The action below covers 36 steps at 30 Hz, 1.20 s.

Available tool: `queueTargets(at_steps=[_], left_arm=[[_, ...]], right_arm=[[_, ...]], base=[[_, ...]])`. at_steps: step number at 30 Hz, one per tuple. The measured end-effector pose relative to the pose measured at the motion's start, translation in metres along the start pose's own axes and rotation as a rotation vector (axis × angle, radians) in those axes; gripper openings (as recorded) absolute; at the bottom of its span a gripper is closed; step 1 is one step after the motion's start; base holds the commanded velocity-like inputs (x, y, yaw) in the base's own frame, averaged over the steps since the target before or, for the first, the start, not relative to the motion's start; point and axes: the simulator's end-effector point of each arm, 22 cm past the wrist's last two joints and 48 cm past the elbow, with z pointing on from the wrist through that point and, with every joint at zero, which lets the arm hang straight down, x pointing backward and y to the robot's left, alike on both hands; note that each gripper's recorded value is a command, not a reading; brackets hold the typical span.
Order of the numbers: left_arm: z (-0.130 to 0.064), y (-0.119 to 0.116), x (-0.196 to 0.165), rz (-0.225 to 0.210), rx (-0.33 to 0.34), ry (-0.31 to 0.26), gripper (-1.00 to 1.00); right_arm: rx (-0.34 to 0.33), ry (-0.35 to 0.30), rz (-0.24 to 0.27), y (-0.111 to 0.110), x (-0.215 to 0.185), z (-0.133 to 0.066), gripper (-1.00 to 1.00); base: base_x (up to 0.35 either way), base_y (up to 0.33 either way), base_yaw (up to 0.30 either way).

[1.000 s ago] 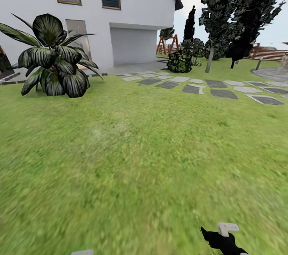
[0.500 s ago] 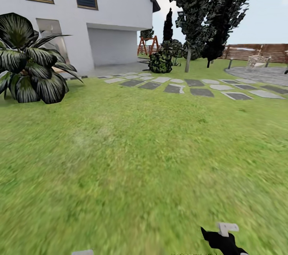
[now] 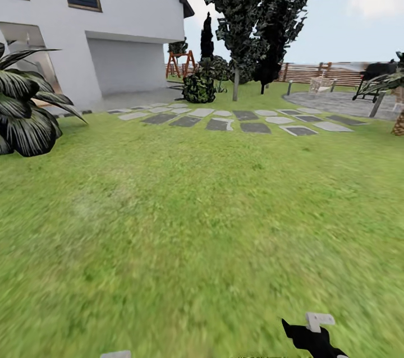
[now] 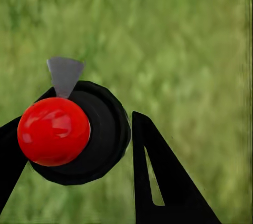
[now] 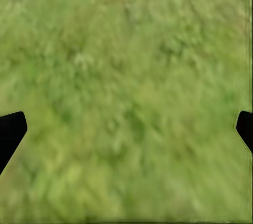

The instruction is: In the garden, pick up the pesticide atomizer on the floor and spray pesticide onto both trees until each tree trunk is fully covered.

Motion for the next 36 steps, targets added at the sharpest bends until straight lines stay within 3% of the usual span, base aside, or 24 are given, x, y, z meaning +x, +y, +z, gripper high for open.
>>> queueTargets(at_steps=[17, 22, 36], left_arm=[[-0.0095, 0.0002, -0.0066, 0.004, 0.004, 0.002, -1.0], [-0.01, -0.0027, -0.0069, 0.049, 0.014, -0.003, -1.0], [-0.01, -0.0024, -0.0069, 0.055, 0.012, -0.004, -1.0]], right_arm=[[-0.001, 0.001, 0.0, 0.0011, -0.0089, -0.0074, 1.0], [0.0, 0.001, 0.0, 0.001, -0.0091, -0.0076, 1.0], [0.001, 0.001, 0.002, 0.0005, -0.0088, -0.0076, 1.0]], base=[[0.02, -0.009, -0.3], [0.227, -0.156, -0.3], [0.183, -0.224, -0.3]])
